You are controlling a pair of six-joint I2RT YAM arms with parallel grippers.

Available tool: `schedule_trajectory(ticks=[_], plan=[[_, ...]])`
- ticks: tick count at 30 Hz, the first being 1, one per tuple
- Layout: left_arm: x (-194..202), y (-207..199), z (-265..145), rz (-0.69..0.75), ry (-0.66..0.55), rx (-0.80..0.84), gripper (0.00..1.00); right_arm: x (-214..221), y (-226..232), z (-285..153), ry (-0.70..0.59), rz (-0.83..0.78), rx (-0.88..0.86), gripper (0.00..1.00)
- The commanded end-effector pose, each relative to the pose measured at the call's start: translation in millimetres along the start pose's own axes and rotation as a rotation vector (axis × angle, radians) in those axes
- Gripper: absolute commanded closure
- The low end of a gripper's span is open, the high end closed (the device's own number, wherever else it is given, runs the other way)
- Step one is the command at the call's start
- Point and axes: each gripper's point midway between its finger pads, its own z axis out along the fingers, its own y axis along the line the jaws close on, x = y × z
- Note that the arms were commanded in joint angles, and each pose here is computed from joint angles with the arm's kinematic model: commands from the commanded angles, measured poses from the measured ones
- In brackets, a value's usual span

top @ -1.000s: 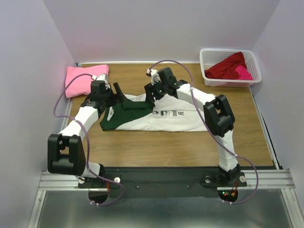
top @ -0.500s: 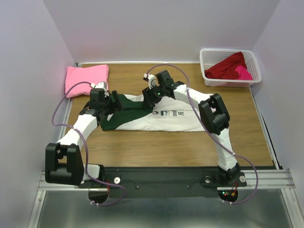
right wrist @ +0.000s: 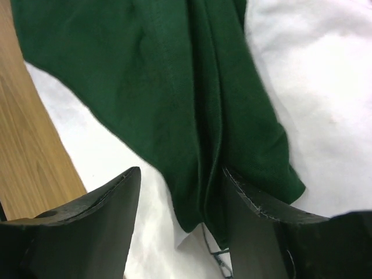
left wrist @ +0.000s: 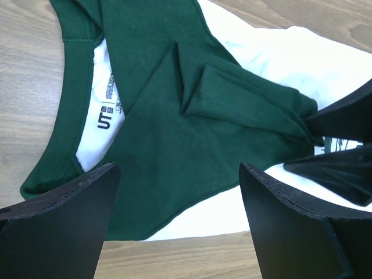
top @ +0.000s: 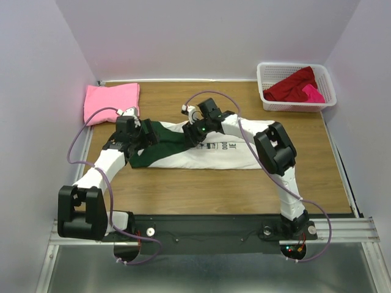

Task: Fold and stack the t-shirts
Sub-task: Fold the tshirt

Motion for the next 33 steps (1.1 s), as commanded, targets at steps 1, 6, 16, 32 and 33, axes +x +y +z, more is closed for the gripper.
schedule_trajectory(ticks=[1, 6, 16, 32, 33], plan=[[-8.4, -4.8, -9.5, 0.005, -0.047, 0.024, 0.04, -29.4, 35.7, -21.0, -0.062, -0.125, -0.015, 0.38], [-4.4, -3.3, -9.5, -0.001, -0.039, 0.02, 0.05, -31.9, 42.5, -26.2, -0.068, -0.156, 0.014, 0.38], [-2.7, -8.8, -10.6, -0.031, -0.022, 0.04, 0.05, -7.5, 44.9, -13.6, -0.008, -0.179, 0.057, 0.38], [-0.5, -24.2, -2.4, -0.079, 0.014, 0.069, 0.11, 5.1, 37.0, -15.1, 0.028, -0.244, 0.184, 0.38], [-3.8, -28.7, -0.5, -0.086, 0.016, 0.08, 0.12, 2.2, 40.4, -15.8, 0.02, -0.233, 0.173, 0.38]])
